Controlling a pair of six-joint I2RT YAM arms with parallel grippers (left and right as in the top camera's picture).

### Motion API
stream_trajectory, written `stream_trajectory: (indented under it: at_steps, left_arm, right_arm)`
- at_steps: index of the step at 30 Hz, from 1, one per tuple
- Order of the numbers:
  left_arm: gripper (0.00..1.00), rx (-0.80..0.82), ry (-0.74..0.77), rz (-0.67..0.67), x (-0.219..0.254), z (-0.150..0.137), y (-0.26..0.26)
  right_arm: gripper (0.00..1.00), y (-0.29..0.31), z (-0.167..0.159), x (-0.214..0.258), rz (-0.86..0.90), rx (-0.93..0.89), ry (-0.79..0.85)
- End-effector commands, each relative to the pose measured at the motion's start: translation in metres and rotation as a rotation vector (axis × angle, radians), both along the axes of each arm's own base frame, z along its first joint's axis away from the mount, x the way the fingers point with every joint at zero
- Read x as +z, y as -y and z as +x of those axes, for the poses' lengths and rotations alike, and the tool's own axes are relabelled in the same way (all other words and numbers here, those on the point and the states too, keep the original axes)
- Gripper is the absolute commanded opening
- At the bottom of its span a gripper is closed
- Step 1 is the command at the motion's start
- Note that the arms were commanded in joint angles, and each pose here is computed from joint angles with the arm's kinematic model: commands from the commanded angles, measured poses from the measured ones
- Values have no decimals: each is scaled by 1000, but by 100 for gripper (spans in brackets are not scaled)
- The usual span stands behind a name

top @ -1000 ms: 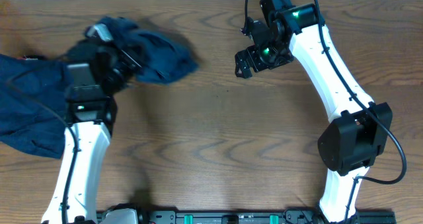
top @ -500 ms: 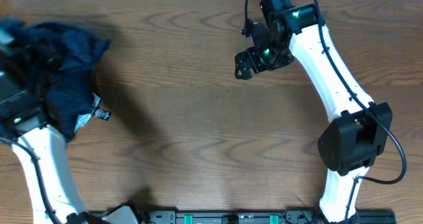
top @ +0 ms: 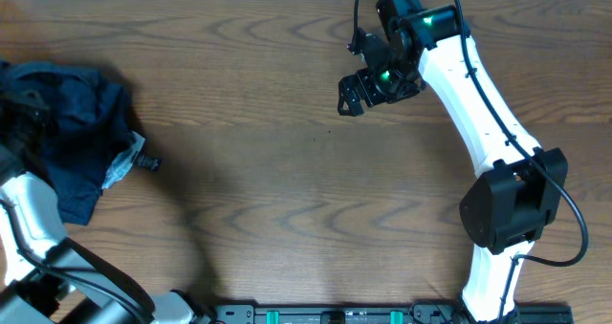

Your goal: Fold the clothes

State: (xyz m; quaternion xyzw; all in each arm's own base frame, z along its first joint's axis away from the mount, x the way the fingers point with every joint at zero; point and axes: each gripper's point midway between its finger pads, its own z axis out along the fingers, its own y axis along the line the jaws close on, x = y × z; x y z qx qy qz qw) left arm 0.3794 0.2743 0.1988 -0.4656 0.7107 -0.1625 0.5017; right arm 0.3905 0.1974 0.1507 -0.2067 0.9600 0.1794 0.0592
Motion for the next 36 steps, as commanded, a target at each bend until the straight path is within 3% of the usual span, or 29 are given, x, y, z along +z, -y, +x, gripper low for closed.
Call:
stream_trajectory:
  at_steps: [1,9,19,20,24,27,36]
  left_arm:
    - [6,91,-3,-51,-2,-18,-31]
    - [6,371,-99,-198,-34,-97,-84]
    - [7,399,-121,-184,-38,-106,-91]
    - [13,397,-122,-185,-38,-105,-90]
    - [63,393,-127,-191,-42,-104,-89]
    - [93,393,-129,-195,-42,-104,-89]
    - [93,397,-195,-278,-57,-113,-72]
  right_arm:
    - [99,-1,2,2,16,-18,-6]
    - [99,-2,3,2,17,-36,-11]
    - [99,-2,0,2,14,-43,-24]
    - [99,-2,0,2,14,-43,-24]
    - [99,-2,0,2,14,-43,-23]
    - [99,-2,0,2,14,-43,-23]
    - [99,-1,-2,2,13,-42,-34]
